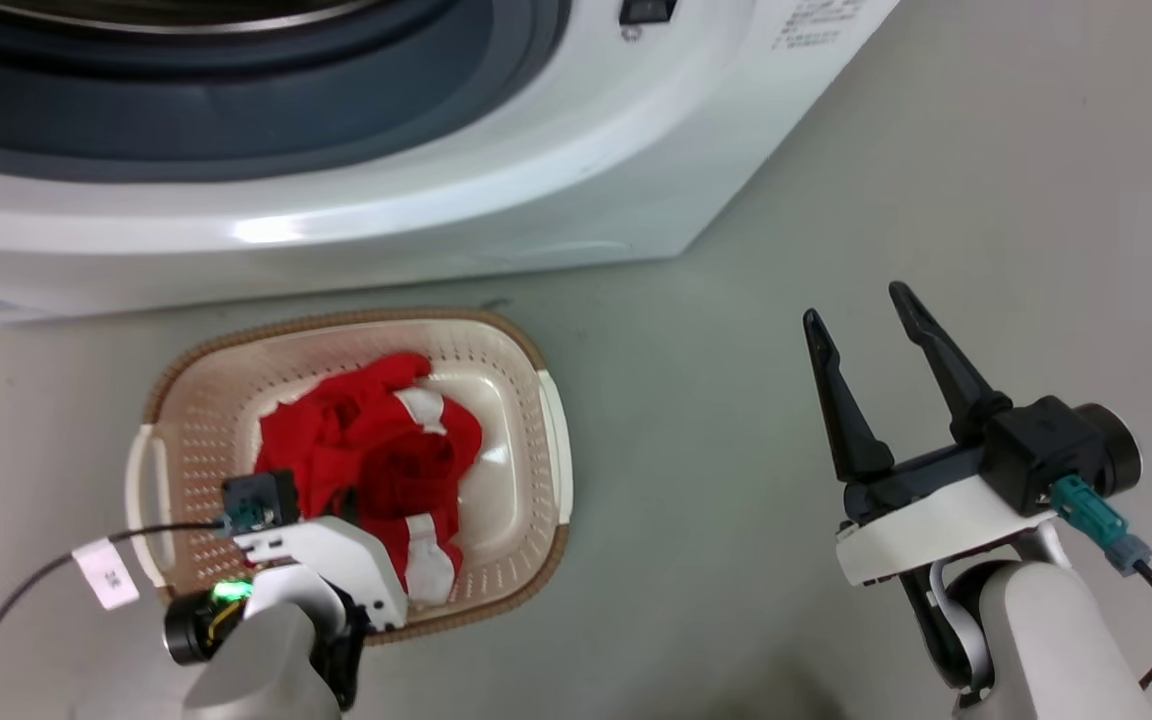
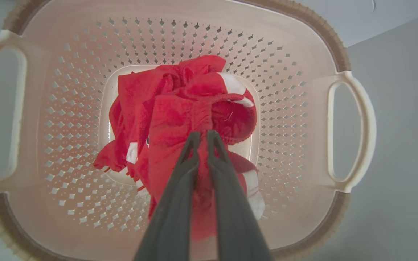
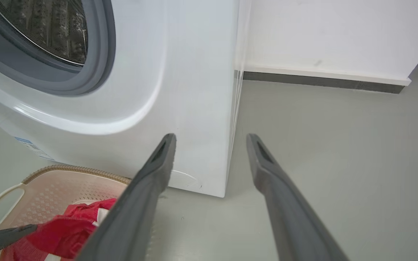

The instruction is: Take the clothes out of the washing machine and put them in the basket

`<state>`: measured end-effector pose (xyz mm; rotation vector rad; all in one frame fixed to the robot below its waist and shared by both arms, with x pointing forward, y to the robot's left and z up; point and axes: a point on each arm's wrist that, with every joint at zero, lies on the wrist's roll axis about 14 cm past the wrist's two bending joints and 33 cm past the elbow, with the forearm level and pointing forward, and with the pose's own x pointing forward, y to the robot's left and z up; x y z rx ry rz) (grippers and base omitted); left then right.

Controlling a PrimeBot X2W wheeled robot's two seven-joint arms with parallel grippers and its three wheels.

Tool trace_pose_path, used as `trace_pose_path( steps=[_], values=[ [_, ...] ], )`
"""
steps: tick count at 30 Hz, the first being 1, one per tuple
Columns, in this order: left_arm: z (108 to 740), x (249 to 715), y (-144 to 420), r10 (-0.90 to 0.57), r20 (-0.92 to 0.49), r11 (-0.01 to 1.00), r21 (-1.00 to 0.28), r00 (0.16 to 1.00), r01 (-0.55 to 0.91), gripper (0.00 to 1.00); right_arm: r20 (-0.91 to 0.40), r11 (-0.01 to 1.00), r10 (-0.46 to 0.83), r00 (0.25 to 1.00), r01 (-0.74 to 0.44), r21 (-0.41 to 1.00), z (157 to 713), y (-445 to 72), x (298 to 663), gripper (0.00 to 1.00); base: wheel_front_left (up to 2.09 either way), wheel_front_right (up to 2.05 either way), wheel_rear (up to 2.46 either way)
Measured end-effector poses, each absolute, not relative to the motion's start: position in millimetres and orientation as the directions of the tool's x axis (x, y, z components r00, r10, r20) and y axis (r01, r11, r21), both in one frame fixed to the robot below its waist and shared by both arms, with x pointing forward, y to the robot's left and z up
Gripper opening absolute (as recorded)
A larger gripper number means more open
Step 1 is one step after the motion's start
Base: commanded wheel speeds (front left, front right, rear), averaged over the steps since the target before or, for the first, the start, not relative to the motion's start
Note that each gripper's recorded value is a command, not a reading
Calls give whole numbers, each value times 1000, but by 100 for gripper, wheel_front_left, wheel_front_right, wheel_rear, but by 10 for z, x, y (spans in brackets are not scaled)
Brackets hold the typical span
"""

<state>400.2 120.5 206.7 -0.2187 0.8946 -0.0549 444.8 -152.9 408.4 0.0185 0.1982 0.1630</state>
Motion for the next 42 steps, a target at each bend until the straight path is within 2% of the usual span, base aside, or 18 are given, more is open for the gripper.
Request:
trace_pose_path(
  steps=[8,9,10,11,20,27,32,37,38,42],
  values=[
    [1603,3867,1272,-122,-846,986,-161,519,-32,0,-268,992,125,955,-118,43,3712,-1677,4456,100,0,0,0],
    [1580,3876,1257,-126,-848,986,-163,515,-27,24,-272,993,118,955,-112,39,3697,-1705,4454,100,0,0,0],
    [1567,3891,1247,-129,-848,986,-164,514,-23,71,-275,994,112,955,-106,37,3683,-1726,4443,100,0,0,0],
    [1567,3904,1236,-130,-847,986,-165,515,-22,100,-279,994,106,954,-101,35,3674,-1746,4429,100,0,0,0],
    [2044,4158,1288,-123,-749,986,-168,651,-7,100,-212,993,114,971,-116,6,3983,-1726,4395,100,0,0,0],
    [2735,4304,1330,-113,-588,983,-186,801,2,100,-148,992,122,981,-125,-11,4332,-1681,4230,100,0,0,0],
    [3395,4443,1429,-88,-408,984,-175,909,16,100,-93,990,131,987,-135,-36,4611,-1640,4123,100,0,0,0],
    [4045,4459,1549,-52,-222,988,-153,974,18,100,-55,988,144,988,-146,-43,4812,-1581,4016,100,0,0,0],
    [4438,4437,1622,-34,-106,991,-133,994,20,100,-28,987,148,989,-150,-51,4935,-1560,3961,100,0,0,0],
    [4847,4322,1644,-32,16,994,-108,999,33,100,-2,987,150,989,-150,-59,5058,-1546,3851,100,0,0,0]
  ],
)
